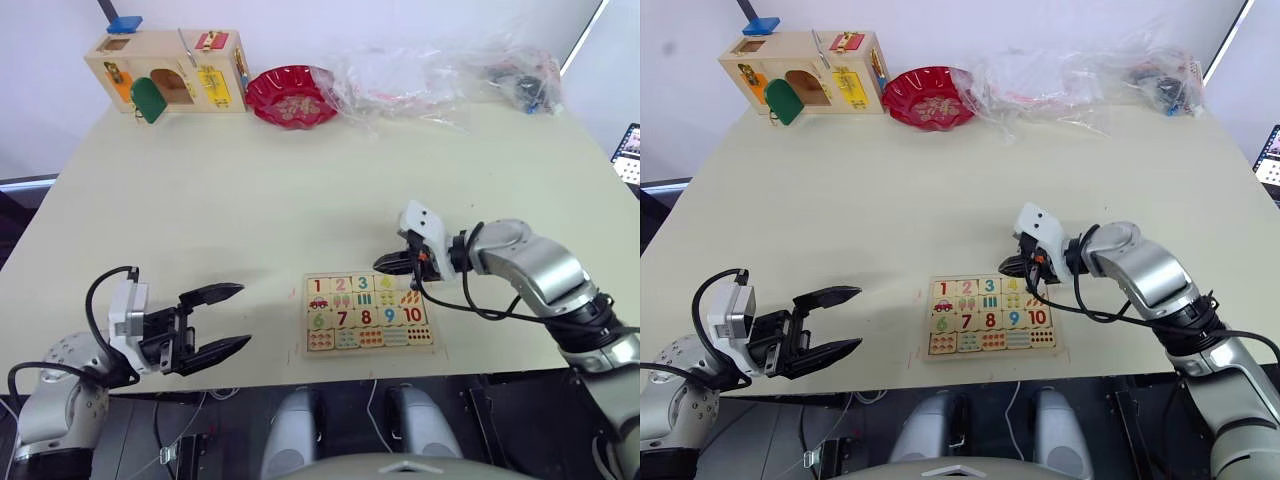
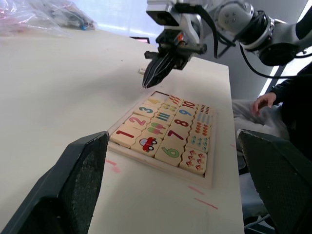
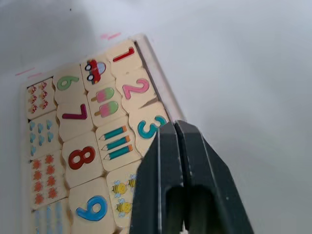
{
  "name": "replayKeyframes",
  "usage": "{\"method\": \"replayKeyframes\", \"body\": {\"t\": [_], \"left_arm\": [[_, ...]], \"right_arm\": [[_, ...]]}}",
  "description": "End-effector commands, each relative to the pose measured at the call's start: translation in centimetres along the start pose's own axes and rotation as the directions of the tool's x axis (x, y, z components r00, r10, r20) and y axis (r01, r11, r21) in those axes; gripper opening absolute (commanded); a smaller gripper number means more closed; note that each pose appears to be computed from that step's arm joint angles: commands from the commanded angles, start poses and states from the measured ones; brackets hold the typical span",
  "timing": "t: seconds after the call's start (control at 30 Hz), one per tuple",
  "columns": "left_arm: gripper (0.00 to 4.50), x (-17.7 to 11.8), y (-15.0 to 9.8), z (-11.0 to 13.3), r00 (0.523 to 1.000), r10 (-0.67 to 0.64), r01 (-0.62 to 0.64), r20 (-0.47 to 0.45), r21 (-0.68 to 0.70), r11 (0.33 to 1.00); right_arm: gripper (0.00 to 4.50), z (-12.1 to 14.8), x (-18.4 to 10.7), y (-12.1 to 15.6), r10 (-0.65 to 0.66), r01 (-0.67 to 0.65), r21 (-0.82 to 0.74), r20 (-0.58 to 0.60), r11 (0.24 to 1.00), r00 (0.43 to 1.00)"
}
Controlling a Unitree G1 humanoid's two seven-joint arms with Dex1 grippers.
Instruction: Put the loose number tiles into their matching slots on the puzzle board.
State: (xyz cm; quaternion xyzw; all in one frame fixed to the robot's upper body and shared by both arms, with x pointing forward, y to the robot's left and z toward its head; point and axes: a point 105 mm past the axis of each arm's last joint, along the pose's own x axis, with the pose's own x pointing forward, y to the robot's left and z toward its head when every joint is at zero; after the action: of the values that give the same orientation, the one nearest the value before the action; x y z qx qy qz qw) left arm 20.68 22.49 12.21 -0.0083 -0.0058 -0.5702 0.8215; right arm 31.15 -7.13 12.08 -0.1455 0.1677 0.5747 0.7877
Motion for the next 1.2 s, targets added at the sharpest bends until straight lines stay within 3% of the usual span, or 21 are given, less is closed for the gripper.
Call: {"method": "replayKeyframes", "body": {"t": [0.03,0.3,0.53,1.0,1.2], "left_arm": [[4.50,0.2,-0.1,0.7,1.000,-0.005,0.005,0.012,0.037,0.999],[4.50,0.2,0.1,0.7,1.000,0.000,-0.001,0.015,0.043,0.999],[4.50,0.3,0.2,0.7,1.000,0.003,-0.004,0.015,0.045,0.999],[4.50,0.6,0.0,0.4,1.000,0.012,-0.013,0.024,0.045,0.999],[4.50,0.6,-0.2,0.2,0.999,0.032,-0.033,0.032,0.039,0.999]], "right_arm": [[0.10,0.9,-0.7,-0.7,-0.034,0.038,-0.052,0.074,0.998,0.997],[0.10,-1.3,-0.4,-0.5,-0.024,0.028,-0.054,0.079,0.998,0.997],[0.10,-1.6,-0.1,-0.4,-0.017,0.021,-0.049,0.077,0.999,0.997],[0.10,-4.5,0.9,0.1,-0.024,0.025,-0.085,0.008,0.996,1.000],[0.10,-1.0,-0.5,0.9,-0.032,0.066,-0.125,0.259,0.990,0.965]]}}
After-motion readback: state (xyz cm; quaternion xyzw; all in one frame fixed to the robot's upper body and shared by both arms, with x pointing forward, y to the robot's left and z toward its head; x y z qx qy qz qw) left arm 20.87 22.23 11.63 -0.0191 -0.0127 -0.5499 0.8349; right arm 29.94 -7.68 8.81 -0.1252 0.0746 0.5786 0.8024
